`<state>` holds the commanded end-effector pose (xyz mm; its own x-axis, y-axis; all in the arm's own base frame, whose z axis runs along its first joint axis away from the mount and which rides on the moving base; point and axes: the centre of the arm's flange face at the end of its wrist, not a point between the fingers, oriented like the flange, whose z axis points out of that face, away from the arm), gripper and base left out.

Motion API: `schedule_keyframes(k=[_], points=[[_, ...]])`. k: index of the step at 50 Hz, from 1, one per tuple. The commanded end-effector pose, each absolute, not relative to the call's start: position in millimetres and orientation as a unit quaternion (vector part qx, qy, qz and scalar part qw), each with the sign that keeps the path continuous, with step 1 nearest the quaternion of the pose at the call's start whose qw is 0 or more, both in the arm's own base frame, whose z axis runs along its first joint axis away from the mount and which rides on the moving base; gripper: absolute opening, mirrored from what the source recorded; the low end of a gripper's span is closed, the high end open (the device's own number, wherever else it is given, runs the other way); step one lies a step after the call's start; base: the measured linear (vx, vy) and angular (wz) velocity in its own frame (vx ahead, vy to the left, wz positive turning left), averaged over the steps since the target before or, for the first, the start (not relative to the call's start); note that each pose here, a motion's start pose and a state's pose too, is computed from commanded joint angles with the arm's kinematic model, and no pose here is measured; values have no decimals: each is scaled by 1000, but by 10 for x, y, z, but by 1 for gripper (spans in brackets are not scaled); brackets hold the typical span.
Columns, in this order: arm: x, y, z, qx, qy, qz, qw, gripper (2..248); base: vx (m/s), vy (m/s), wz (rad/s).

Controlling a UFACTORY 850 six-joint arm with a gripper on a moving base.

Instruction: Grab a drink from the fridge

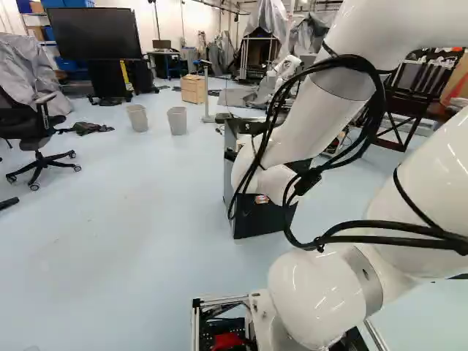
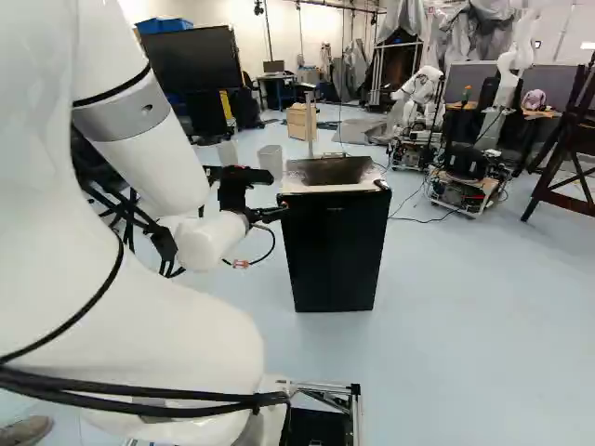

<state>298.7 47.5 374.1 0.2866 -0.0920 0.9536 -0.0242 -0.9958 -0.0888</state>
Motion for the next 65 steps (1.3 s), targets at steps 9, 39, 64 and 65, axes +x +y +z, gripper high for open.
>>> schedule_keyframes(k=[9, 39, 64, 65], points=[[2992, 550, 3757, -796, 46, -602, 31, 247, 0, 0, 0], [3198, 832, 3722, -792, 81, -605, 29, 247, 0, 0, 0], [3421, 1101, 3499, -801, 109, -589, 10, 247, 0, 0, 0], [3429, 1111, 3489, -801, 110, -588, 9, 247, 0, 0, 0]])
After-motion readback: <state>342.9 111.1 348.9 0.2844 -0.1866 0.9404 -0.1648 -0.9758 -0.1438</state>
